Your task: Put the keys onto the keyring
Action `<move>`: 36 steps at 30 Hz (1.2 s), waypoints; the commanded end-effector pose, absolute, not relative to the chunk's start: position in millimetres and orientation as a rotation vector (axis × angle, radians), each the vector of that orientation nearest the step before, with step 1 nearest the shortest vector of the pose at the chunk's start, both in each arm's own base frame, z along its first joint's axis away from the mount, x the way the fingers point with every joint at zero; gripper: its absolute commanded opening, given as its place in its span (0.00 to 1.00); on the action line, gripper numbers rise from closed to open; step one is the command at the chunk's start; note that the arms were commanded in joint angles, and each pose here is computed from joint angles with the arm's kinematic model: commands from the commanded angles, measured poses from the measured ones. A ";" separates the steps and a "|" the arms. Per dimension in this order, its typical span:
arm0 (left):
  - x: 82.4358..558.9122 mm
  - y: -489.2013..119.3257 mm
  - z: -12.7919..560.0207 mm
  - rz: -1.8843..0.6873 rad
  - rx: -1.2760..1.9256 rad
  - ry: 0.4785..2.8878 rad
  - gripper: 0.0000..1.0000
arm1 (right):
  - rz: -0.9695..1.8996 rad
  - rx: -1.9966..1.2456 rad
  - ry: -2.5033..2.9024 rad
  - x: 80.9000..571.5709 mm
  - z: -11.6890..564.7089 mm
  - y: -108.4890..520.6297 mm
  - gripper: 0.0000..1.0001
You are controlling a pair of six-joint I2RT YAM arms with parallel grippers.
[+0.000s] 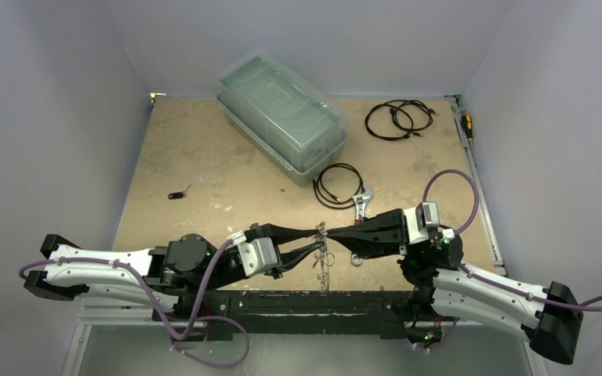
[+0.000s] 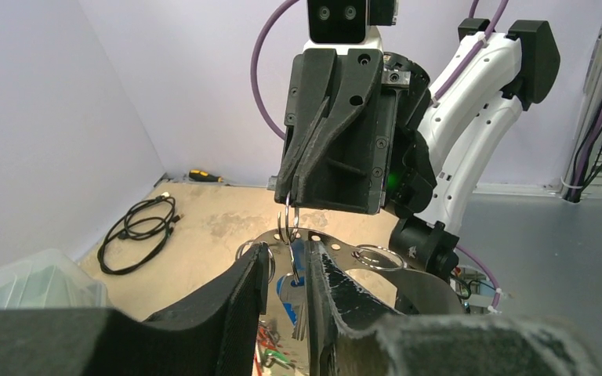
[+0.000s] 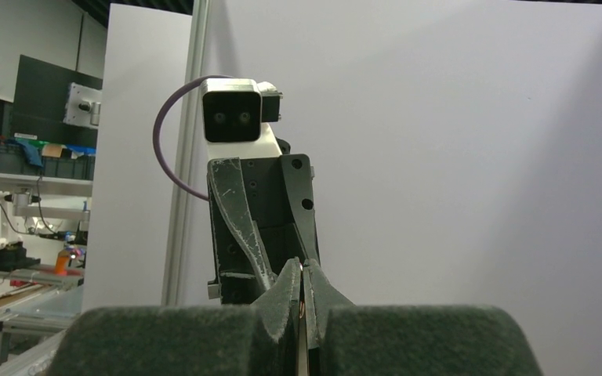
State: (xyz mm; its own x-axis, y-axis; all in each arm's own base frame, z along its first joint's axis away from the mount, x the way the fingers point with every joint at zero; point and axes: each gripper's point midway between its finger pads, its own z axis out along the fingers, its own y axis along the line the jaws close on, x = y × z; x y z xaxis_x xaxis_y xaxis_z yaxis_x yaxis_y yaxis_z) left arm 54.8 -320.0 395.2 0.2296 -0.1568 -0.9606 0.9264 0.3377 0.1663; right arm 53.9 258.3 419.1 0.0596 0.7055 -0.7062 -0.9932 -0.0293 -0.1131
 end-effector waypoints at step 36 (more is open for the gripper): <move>77.2 -297.3 403.6 -0.828 0.812 1.129 0.00 | 1.182 -0.859 0.739 83.7 418.5 272.5 0.59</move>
State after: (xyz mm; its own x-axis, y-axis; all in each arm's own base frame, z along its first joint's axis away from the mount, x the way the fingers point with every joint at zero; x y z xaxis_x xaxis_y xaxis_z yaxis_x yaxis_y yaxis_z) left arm 72.0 -311.5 384.9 0.2241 -0.1156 -0.9677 0.8900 0.4289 0.1548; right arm 66.5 272.6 418.3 0.1348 0.5807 -0.8029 -0.9896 0.0373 -0.1392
